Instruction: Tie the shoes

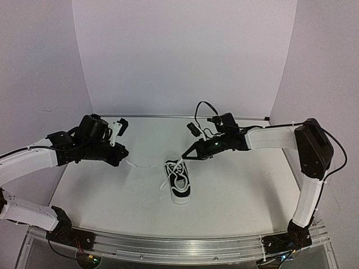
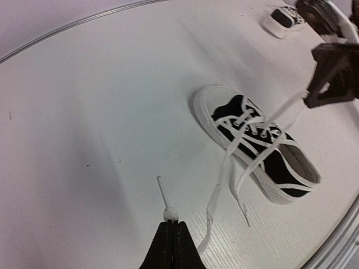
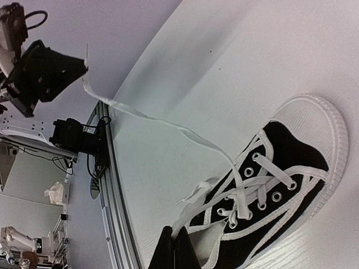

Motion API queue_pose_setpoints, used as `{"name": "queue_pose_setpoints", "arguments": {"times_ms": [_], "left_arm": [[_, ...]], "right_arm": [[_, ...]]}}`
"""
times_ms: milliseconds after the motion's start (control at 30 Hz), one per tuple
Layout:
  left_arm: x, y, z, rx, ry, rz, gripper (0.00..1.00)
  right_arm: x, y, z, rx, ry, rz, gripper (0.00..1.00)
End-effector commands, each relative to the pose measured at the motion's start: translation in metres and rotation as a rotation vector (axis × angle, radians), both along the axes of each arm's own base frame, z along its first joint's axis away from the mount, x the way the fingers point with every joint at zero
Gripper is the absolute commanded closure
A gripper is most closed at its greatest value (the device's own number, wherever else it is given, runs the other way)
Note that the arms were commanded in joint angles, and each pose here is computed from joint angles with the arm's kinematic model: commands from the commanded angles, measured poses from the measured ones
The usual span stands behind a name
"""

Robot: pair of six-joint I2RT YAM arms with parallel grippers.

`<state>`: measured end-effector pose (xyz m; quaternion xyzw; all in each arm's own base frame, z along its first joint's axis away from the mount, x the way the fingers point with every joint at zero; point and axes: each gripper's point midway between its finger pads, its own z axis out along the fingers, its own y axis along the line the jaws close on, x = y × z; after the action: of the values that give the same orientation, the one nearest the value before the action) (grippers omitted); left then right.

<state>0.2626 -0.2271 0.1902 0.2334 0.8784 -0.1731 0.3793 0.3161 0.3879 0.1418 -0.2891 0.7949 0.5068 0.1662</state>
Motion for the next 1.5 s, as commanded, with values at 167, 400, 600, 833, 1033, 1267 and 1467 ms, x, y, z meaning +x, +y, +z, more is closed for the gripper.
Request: {"name": "queue_pose_setpoints", "arguments": {"times_ms": [167, 400, 600, 833, 1033, 1267, 1467], "left_arm": [[-0.119, -0.116, 0.063, -0.228, -0.042, -0.651, 1.0], [-0.163, -0.179, 0.082, -0.276, -0.029, -0.92, 1.0], [-0.154, -0.23, 0.06, -0.244, -0.073, -1.044, 1.0], [-0.133, -0.271, 0.029, -0.218, -0.111, -1.091, 1.0], [-0.093, -0.3, 0.009, -0.18, -0.191, -1.02, 1.0], [-0.065, -0.324, 0.02, -0.236, -0.358, -0.978, 1.0], [-0.06, -0.336, 0.023, -0.227, -0.407, -1.002, 0.93]], "right_arm": [[0.021, -0.006, 0.011, 0.015, -0.05, -0.05, 1.0], [0.027, -0.01, 0.013, 0.024, -0.063, -0.053, 1.0], [0.025, -0.01, 0.017, 0.038, -0.069, -0.034, 1.0], [0.022, -0.007, 0.019, 0.061, -0.07, 0.003, 1.0], [0.021, -0.006, 0.02, 0.07, -0.068, 0.021, 1.0], [0.019, -0.005, 0.024, 0.086, -0.079, 0.043, 1.0], [0.02, -0.005, 0.027, 0.092, -0.083, 0.047, 1.0]]}}
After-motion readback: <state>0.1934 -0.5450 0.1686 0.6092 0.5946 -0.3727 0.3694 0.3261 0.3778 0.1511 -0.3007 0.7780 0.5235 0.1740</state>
